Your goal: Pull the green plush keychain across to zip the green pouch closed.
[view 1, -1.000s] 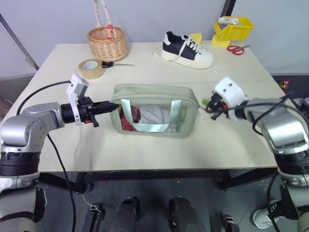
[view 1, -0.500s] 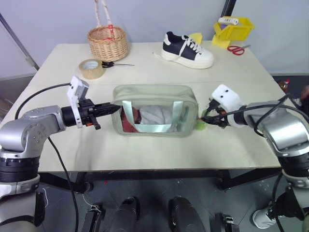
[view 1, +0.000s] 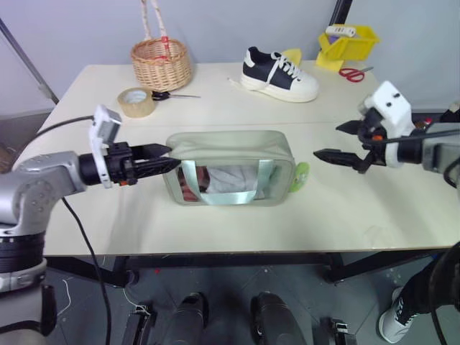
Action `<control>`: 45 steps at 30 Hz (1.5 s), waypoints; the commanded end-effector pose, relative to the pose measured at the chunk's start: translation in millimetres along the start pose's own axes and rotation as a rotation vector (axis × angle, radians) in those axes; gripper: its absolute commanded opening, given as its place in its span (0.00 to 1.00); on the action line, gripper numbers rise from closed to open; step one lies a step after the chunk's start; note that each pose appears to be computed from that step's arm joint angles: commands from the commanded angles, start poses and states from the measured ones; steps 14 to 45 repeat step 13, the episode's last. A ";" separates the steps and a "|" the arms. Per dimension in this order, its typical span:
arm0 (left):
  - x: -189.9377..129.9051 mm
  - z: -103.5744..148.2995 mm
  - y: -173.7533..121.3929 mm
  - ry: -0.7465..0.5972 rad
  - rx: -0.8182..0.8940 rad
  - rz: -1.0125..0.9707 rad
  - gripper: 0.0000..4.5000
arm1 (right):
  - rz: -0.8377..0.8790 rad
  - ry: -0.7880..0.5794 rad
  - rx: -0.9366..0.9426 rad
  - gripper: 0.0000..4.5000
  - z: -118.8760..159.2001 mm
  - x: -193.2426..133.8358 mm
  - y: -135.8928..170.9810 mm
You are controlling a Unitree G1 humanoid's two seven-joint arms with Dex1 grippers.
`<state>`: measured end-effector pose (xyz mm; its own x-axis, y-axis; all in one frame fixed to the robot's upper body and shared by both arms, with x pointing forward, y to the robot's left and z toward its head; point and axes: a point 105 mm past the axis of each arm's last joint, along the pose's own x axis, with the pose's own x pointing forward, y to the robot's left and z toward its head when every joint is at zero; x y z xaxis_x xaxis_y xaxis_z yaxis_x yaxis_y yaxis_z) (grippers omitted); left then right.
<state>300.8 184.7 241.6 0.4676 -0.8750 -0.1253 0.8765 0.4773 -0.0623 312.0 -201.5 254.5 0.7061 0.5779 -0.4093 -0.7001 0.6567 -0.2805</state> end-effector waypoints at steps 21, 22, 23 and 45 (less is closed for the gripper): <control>-53.5 8.1 4.9 0.119 0.163 0.003 0.99 | 0.232 -0.172 -0.107 1.00 13.5 -39.3 31.0; -53.5 8.1 4.9 0.119 0.163 0.003 0.99 | 0.232 -0.172 -0.107 1.00 13.5 -39.3 31.0; -53.5 8.1 4.9 0.119 0.163 0.003 0.99 | 0.232 -0.172 -0.107 1.00 13.5 -39.3 31.0; -53.5 8.1 4.9 0.119 0.163 0.003 0.99 | 0.232 -0.172 -0.107 1.00 13.5 -39.3 31.0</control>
